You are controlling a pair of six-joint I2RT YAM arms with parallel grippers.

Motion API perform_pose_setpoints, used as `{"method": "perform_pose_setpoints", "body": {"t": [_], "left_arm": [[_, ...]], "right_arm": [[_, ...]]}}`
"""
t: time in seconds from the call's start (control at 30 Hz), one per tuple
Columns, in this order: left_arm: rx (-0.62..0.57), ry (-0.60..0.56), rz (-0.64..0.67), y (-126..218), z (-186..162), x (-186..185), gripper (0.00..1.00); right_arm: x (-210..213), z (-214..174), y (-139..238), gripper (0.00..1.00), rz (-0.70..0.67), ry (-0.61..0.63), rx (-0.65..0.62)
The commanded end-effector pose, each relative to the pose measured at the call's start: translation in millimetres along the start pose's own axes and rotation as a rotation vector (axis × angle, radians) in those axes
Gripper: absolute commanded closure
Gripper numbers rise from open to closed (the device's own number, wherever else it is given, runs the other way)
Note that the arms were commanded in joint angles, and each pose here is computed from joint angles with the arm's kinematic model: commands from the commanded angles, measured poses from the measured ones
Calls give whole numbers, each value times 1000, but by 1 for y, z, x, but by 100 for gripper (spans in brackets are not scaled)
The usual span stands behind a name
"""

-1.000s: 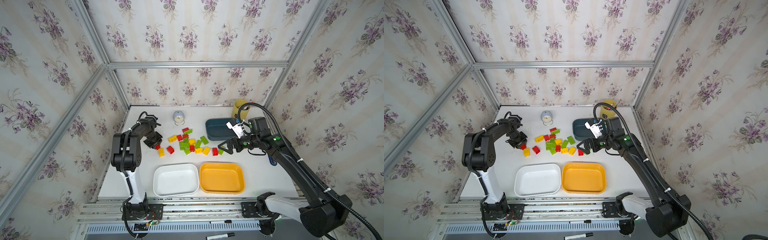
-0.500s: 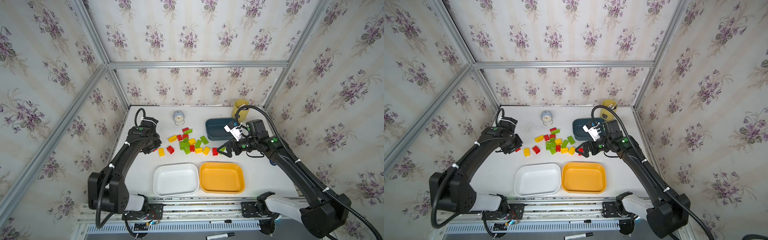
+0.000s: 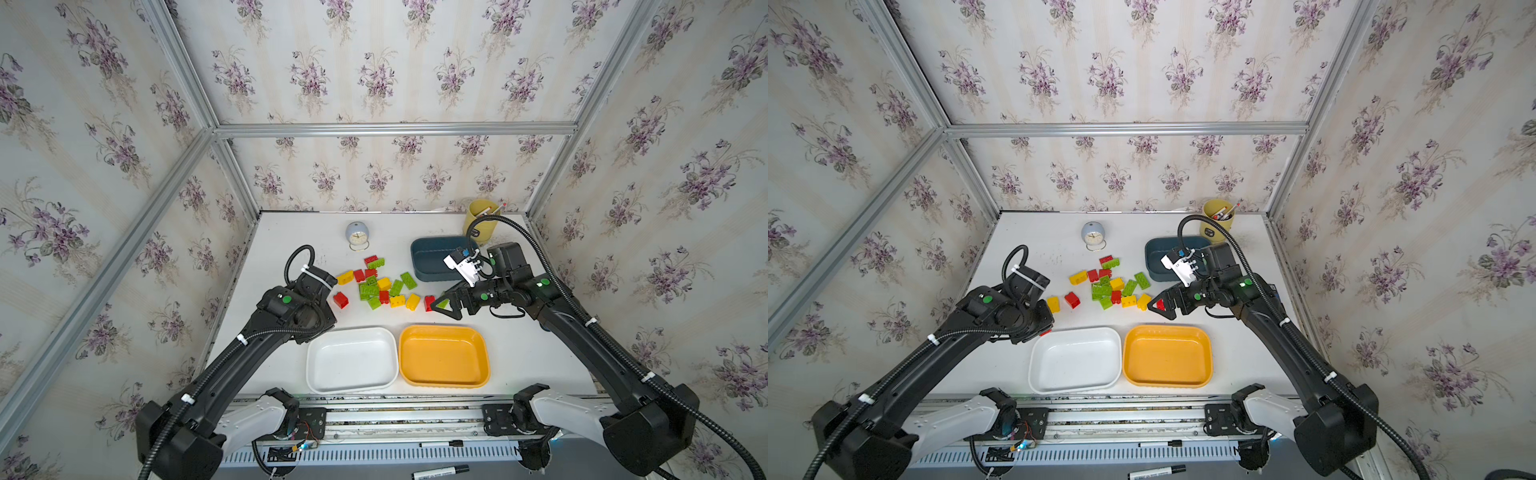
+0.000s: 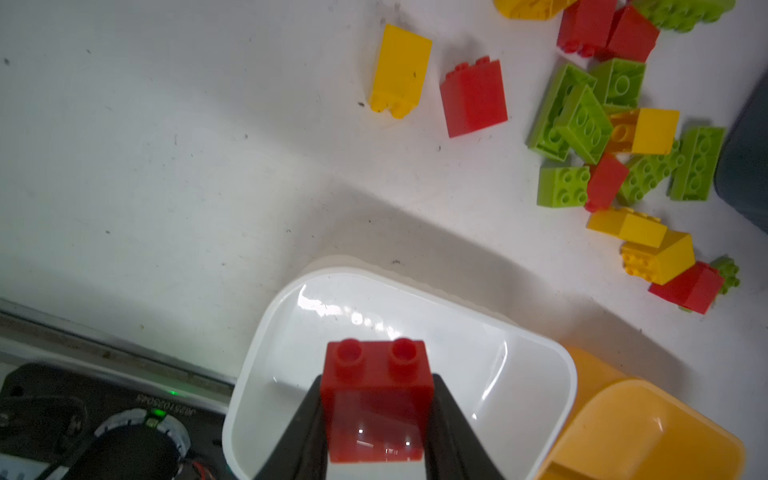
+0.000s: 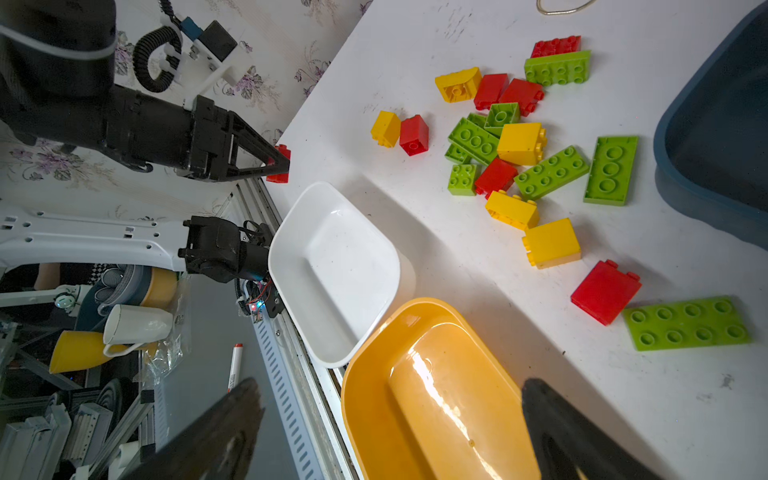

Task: Sort the legos into containers by color
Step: 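Carry the red brick with the left gripper into the white tray and release, then grasp a yellow brick beside the pile with the left gripper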

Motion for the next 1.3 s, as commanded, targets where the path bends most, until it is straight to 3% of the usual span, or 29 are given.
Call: {"method": "perform_pose_setpoints", "body": {"t": [0.0,0.3,0.4,0.47,0.6,0.9,1.1,1.27], "left_arm": [[50,39,63,-10,-23,7,64],[106,17,11,-50,-40,-1,61],[138,6,21,-64,-48,1,52],[143,-10,35,-69,-50,4,37],[101,-29,-9,-54,-40,-5,25],[-59,-115,14,4,13,-20,22],[-117,-137,55,9,48,-21,22],[-113,-199,116,-16,74,-20,21]], "right_arm": [[2,-1,0,0,8,17,-1],[0,-6,-1,0,-6,17,10],[-2,-6,-2,0,-3,15,15],[-2,-6,-3,0,-2,16,18],[-2,-6,-2,0,-6,22,15],[-1,-7,-3,0,4,23,18],[-1,-3,-3,0,10,21,3],[-2,-3,-5,0,15,14,-12]]}}
Point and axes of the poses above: each gripper's point midway between its finger pads, its own y axis back along the fingers, its own x axis along the line the jaws close on, z = x × y, the point moved 3 cm from there along y, back along the fingers, and after that the axes turned 1 degree about -y, right-handed, at the moved point
